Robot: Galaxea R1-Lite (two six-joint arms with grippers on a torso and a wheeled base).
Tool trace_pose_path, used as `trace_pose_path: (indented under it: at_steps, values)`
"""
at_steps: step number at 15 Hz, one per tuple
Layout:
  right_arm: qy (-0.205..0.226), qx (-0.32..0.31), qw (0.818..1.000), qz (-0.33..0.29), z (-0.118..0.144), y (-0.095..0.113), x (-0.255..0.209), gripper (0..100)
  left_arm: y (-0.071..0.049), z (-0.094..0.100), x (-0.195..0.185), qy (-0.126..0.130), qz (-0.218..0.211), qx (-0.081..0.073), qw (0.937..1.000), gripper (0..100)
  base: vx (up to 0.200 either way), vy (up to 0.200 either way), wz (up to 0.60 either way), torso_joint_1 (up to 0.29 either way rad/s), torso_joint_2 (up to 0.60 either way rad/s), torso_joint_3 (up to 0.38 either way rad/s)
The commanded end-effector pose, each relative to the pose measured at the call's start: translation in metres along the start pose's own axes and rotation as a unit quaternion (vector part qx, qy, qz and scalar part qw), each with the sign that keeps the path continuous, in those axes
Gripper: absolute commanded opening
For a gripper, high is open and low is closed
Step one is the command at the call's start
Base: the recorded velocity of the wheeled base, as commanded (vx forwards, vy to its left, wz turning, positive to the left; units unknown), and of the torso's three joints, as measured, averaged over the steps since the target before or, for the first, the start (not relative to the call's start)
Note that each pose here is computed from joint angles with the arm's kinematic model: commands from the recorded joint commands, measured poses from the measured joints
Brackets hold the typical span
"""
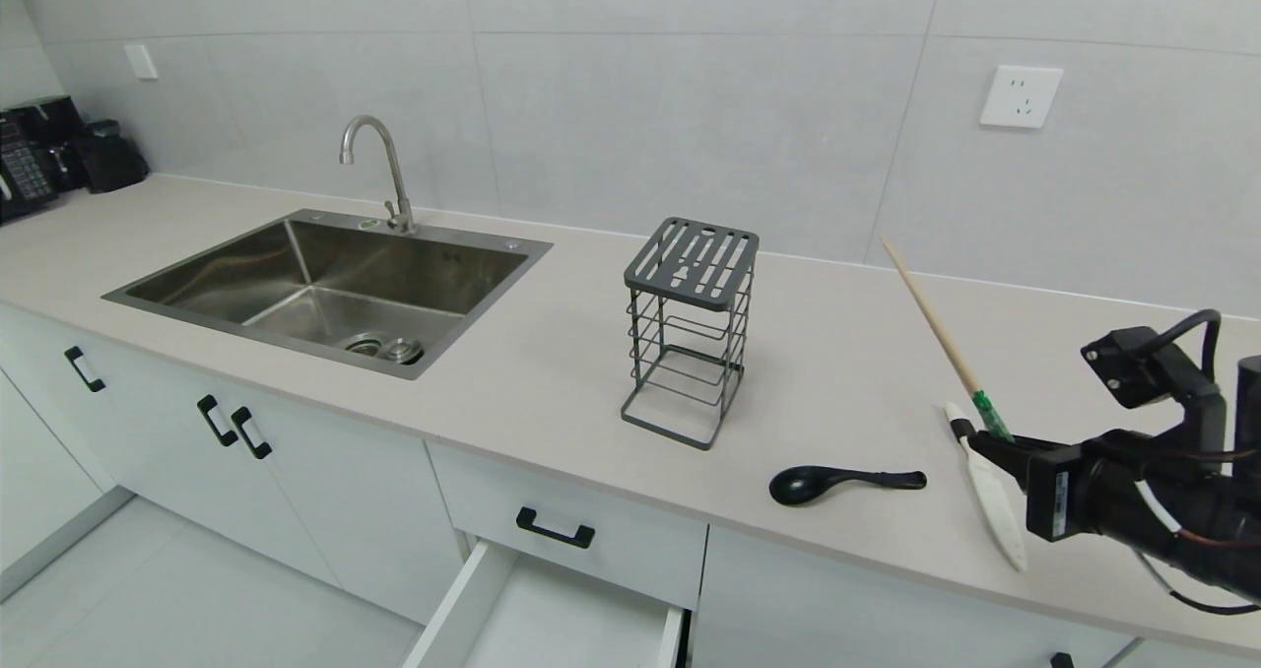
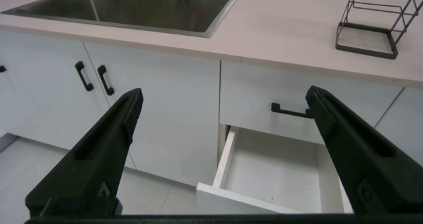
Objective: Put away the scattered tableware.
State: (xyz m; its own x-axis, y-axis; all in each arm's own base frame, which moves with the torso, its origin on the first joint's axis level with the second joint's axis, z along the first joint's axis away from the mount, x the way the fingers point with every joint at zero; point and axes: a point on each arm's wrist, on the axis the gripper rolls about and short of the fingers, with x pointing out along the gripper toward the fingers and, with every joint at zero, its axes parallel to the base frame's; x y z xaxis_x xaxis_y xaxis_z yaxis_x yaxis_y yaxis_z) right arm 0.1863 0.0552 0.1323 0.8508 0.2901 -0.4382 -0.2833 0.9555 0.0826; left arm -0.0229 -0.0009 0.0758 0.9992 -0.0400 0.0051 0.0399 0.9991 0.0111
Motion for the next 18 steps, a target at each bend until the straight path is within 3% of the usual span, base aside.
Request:
trace_pose_path:
  at_steps: [1, 6, 10, 16, 18]
  values:
    - [-0.040, -0.023, 0.999, 0.026, 0.008, 0.008, -0.018, 0, 0.000, 0.000, 0.000, 0.000, 0.000, 0.000, 1.0000, 100, 0.000, 0.000, 0.00, 0.000, 0.00, 0.000]
    - [-0.074, -0.058, 0.993, 0.069, 0.012, 0.020, -0.049, 0, 0.000, 0.000, 0.000, 0.000, 0.000, 0.000, 1.0000, 100, 0.000, 0.000, 0.00, 0.000, 0.00, 0.000]
    - [-0.072, -0.140, 0.970, 0.184, 0.010, 0.039, -0.056, 0, 0.000, 0.000, 0.000, 0.000, 0.000, 0.000, 1.0000, 100, 0.000, 0.000, 0.00, 0.000, 0.00, 0.000]
    - [-0.037, -0.184, 0.943, 0.274, 0.018, 0.068, -0.050, 0, 0.000, 0.000, 0.000, 0.000, 0.000, 0.000, 1.0000, 100, 0.000, 0.000, 0.00, 0.000, 0.00, 0.000]
    - [-0.015, -0.203, 0.926, 0.317, 0.017, 0.091, -0.042, 0, 0.000, 0.000, 0.000, 0.000, 0.000, 0.000, 1.0000, 100, 0.000, 0.000, 0.00, 0.000, 0.00, 0.000]
